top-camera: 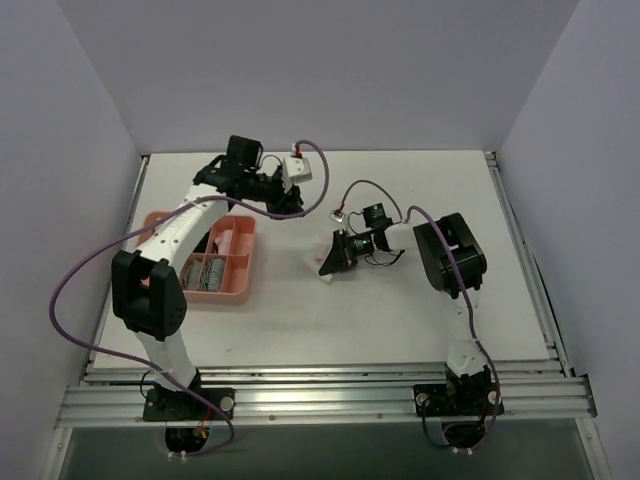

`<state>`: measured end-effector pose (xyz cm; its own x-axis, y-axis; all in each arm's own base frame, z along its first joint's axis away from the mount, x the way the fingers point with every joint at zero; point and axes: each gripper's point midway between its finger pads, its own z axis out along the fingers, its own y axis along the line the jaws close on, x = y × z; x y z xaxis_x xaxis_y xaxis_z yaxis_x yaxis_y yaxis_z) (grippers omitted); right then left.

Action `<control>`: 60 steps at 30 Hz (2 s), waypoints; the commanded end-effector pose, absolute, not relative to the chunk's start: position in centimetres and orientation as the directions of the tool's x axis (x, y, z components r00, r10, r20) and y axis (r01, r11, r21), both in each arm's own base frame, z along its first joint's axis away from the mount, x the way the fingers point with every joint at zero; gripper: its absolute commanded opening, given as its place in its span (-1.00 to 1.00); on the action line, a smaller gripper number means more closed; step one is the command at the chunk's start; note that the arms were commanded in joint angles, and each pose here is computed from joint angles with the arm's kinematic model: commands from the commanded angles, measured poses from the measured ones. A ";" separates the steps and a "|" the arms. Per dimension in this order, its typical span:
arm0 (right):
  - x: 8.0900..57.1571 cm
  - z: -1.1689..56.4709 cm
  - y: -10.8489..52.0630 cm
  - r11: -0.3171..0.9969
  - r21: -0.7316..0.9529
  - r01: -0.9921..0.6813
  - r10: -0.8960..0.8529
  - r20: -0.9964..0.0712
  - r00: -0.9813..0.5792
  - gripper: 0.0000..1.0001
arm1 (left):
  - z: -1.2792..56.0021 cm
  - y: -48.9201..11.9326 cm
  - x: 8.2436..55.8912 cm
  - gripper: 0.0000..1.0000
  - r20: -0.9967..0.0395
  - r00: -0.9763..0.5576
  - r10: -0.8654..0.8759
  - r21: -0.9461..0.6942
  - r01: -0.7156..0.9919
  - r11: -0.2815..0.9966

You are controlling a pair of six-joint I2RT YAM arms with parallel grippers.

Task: Roll the underwear

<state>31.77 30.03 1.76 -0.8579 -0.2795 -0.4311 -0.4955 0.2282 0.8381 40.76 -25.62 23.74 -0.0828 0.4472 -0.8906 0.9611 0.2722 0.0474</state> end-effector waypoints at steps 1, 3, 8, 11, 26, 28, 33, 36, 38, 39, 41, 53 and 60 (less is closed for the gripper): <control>30.0 -4.2 27.7 0.417 0.871 -0.260 -0.229 -0.176 -0.957 -1.00 | 18.8 -27.4 35.9 -0.14 -0.790 0.028 0.612 0.080 0.995 0.058; 30.1 -4.5 27.4 0.429 0.870 -0.244 -0.221 -0.160 -0.962 -1.00 | 17.5 -27.7 35.3 -0.14 -0.776 0.032 0.631 0.061 0.998 0.025; 29.8 -5.7 26.9 0.454 0.874 -0.173 -0.209 -0.084 -0.974 -1.00 | 13.7 -28.3 34.2 -0.10 -0.701 0.052 0.712 0.001 0.997 -0.071; 29.6 -6.4 26.5 0.476 0.864 -0.165 -0.217 -0.066 -0.974 -1.00 | 10.8 -28.1 34.5 -0.04 -0.604 0.069 0.794 0.011 0.997 -0.079; 29.4 -6.3 26.4 0.471 0.866 -0.168 -0.227 -0.065 -0.972 -0.98 | 6.0 -31.6 35.9 -0.07 -0.583 0.186 0.791 0.142 0.982 -0.126; 29.5 -6.1 26.4 0.470 0.866 -0.172 -0.227 -0.070 -0.971 -0.98 | 5.2 -31.6 35.7 -0.07 -0.560 0.188 0.807 0.128 0.982 -0.140; 29.6 -6.0 26.4 0.469 0.866 -0.176 -0.228 -0.075 -0.971 -0.97 | 4.2 -31.5 35.4 -0.11 -0.549 0.186 0.815 0.100 0.983 -0.157; 30.0 -5.3 26.5 0.475 0.860 -0.186 -0.216 -0.091 -0.972 -0.94 | 3.5 -31.3 34.7 -0.33 -0.539 0.186 0.822 0.053 0.981 -0.187; 30.6 -4.6 26.6 0.484 0.854 -0.192 -0.192 -0.111 -0.975 -0.89 | 3.2 -31.1 34.2 -0.56 -0.521 0.171 0.836 -0.004 0.979 -0.203; 31.0 -4.0 26.6 0.486 0.848 -0.210 -0.182 -0.136 -0.974 -0.84 | 2.5 -31.0 34.0 -0.66 -0.512 0.161 0.844 -0.035 0.977 -0.208; 31.4 -3.5 26.6 0.498 0.841 -0.210 -0.159 -0.150 -0.976 -0.78 | 2.6 -30.8 33.5 -0.84 -0.500 0.145 0.854 -0.077 0.974 -0.211; 32.9 1.2 22.4 0.659 0.734 -0.167 0.126 -0.327 -0.937 -0.20 | 1.8 -29.1 31.3 -0.95 -0.429 0.064 0.901 -0.267 0.944 -0.195; 32.0 4.6 20.7 0.829 0.495 -0.260 0.124 -0.616 -0.778 -0.18 | 1.8 -28.5 29.8 -0.95 -0.377 0.009 0.926 -0.372 0.915 -0.160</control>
<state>30.65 21.48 2.66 -0.8996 0.1321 -0.4163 -0.2096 0.7058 0.6767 32.68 -30.94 3.36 0.0737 0.8738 -0.4807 0.9592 -0.1940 -0.2055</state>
